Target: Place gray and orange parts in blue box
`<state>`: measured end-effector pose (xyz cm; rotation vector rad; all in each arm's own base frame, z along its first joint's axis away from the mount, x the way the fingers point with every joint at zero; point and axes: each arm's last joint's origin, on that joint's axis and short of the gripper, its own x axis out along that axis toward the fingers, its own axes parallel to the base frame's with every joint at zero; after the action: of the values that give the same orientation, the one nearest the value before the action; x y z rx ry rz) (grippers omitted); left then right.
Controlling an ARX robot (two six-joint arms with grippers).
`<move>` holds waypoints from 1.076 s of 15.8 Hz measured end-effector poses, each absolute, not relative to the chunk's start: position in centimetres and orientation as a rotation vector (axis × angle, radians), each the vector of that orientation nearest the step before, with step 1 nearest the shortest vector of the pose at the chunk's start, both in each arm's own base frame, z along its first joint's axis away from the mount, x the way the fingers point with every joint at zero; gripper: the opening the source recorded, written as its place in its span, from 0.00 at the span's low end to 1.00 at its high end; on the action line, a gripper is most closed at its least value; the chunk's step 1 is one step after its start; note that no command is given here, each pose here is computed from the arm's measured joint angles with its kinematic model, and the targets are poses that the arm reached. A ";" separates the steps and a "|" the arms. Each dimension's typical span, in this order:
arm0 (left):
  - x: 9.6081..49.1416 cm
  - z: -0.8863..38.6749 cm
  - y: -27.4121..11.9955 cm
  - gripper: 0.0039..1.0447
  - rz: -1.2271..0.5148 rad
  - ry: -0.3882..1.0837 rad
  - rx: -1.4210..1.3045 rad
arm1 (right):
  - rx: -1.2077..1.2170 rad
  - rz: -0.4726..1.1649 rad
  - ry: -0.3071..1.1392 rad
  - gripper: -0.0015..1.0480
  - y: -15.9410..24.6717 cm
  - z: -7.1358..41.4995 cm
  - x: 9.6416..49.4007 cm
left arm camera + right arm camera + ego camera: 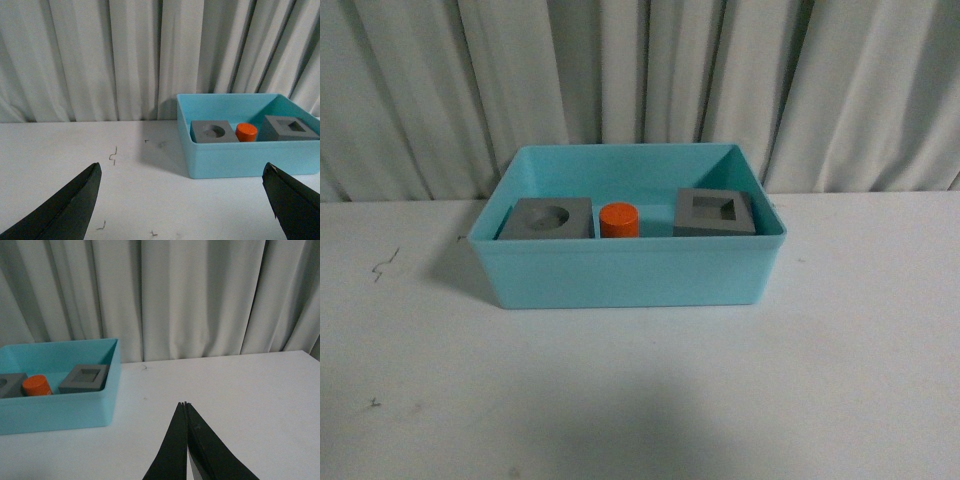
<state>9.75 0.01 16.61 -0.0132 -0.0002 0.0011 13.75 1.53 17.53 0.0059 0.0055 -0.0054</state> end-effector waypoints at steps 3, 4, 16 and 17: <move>9.7 16.6 0.0 0.94 0.001 0.000 -0.013 | 0.005 -0.002 0.014 0.02 1.1 16.6 13.2; 9.7 16.6 0.0 0.94 0.001 0.000 -0.013 | 0.005 0.014 0.008 0.02 0.6 16.7 13.0; 9.7 16.6 0.0 0.94 0.001 0.000 -0.013 | 0.006 -0.002 -0.011 0.02 0.0 17.0 10.9; 9.7 16.6 0.0 0.94 0.001 0.000 -0.013 | 0.006 -0.002 -0.016 0.02 0.0 17.0 10.8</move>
<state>9.75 0.01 16.61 -0.0132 -0.0002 0.0011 10.83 -0.01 17.03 0.0059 -0.0158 -0.0019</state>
